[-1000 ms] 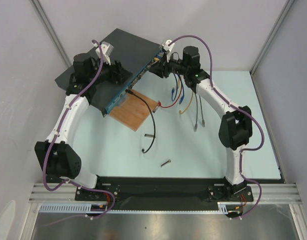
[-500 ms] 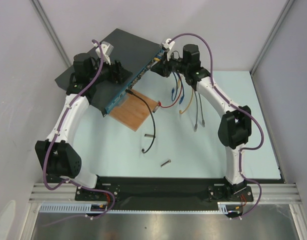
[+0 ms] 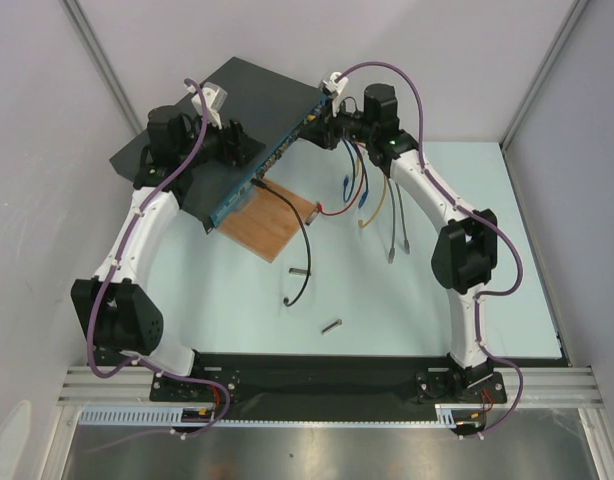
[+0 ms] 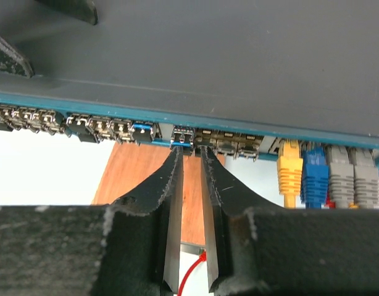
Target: Insert the plug into the switch port
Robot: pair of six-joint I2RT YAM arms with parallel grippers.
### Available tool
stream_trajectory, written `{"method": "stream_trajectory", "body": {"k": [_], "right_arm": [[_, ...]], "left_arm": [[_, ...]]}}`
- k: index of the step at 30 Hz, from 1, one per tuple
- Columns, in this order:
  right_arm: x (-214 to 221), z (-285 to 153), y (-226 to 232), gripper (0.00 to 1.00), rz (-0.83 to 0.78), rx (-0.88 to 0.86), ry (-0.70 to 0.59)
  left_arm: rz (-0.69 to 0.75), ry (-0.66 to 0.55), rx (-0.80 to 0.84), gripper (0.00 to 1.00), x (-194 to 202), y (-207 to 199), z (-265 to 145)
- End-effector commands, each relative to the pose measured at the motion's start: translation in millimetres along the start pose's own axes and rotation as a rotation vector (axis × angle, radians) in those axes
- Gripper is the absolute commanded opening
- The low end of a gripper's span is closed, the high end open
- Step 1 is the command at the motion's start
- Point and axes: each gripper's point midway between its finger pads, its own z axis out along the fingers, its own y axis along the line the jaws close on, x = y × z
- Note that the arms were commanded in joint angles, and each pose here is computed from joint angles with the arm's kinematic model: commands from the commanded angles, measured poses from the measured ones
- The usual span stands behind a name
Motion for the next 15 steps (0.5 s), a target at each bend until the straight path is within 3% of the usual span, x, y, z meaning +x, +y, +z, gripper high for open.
{"method": "stream_trajectory", "body": {"k": [1, 15], "right_arm": [[-20.1, 11.0, -4.6, 0.2, -0.045, 0.01, -0.061], [-19.3, 41.7, 1.8, 0.17, -0.042, -0.007, -0.137]], "left_arm": [[-0.037, 0.037, -0.006, 0.75, 9.3, 6.2, 2.4], [-0.031, 0.052, -0.016, 0.75, 13.3, 6.9, -0.9]]}}
